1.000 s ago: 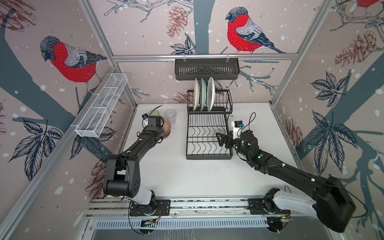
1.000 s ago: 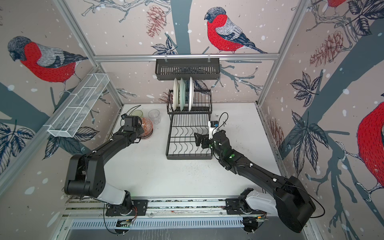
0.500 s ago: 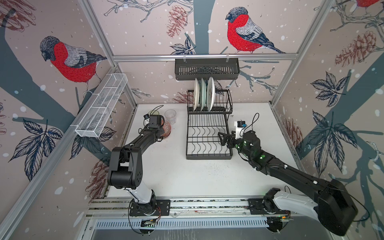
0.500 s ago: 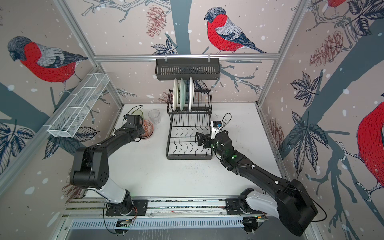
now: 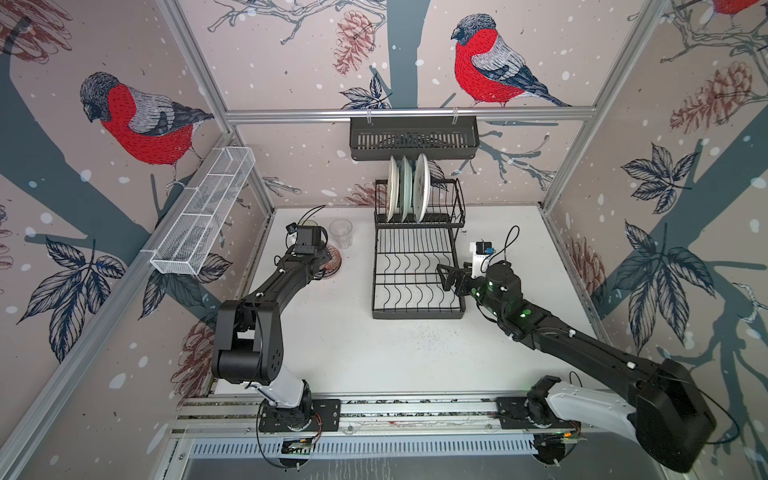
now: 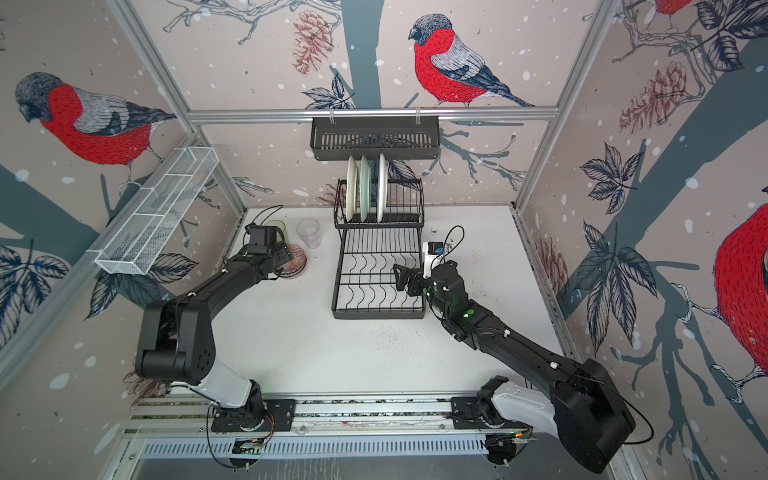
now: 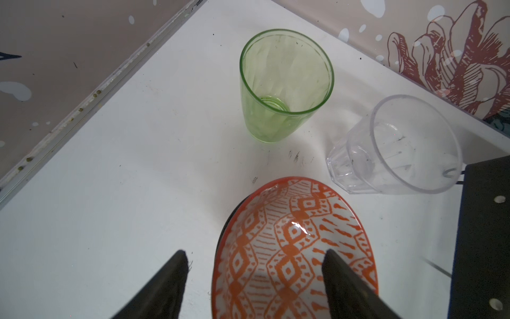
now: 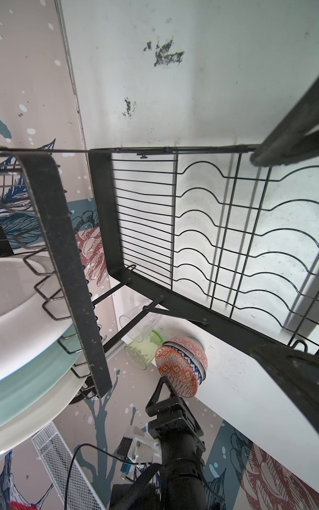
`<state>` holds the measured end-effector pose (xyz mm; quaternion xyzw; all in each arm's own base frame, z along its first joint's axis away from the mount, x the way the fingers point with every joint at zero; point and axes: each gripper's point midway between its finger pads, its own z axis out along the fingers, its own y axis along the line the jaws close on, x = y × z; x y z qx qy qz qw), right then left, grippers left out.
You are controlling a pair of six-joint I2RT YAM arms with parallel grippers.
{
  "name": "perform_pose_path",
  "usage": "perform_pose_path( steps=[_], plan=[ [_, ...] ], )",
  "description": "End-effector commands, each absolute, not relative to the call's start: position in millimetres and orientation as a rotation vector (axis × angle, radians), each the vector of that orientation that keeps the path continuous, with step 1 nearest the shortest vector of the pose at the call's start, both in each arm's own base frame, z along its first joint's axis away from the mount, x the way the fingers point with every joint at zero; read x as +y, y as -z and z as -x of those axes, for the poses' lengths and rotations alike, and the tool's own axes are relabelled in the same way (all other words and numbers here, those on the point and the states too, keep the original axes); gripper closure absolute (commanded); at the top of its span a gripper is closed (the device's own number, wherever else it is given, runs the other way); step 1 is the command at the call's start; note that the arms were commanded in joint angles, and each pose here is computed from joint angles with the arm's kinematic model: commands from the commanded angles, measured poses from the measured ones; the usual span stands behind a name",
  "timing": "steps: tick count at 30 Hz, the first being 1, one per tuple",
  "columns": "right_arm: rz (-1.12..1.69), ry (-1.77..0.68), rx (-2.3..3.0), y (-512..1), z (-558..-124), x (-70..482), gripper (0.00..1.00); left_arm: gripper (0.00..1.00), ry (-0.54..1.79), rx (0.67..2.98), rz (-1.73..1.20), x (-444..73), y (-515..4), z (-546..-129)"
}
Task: Unload the mixed dishes from the dish rack
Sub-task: 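Lower the blue bowl onto the striped bowl stack and open the left gripper, then raise the left gripper off the bowls and move it toward the rack plates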
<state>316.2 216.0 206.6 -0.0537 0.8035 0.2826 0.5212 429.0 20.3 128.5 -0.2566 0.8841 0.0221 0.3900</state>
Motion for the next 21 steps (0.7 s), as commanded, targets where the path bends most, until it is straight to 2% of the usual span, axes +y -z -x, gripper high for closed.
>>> perform_pose_path(
  steps=[1, 3, 16, 21],
  plan=[
    [0.107, -0.678, 1.911, -212.8, -319.0, 213.9, 0.01, 0.13, -0.051, 2.236, 0.646, 20.8, -137.3, -427.6],
    [0.105, -0.674, 1.910, -214.5, -319.8, 212.7, 0.01, 0.03, -0.037, 2.231, 0.640, 19.0, -140.7, -427.6],
    [0.085, -0.659, 1.922, -215.3, -321.5, 208.2, 0.00, 0.03, 0.134, 2.200, 0.570, -6.8, -159.6, -419.4],
    [0.072, -0.637, 1.925, -215.6, -322.9, 202.5, 0.01, 0.03, 0.228, 2.176, 0.500, -31.0, -174.5, -417.9]
  ],
)
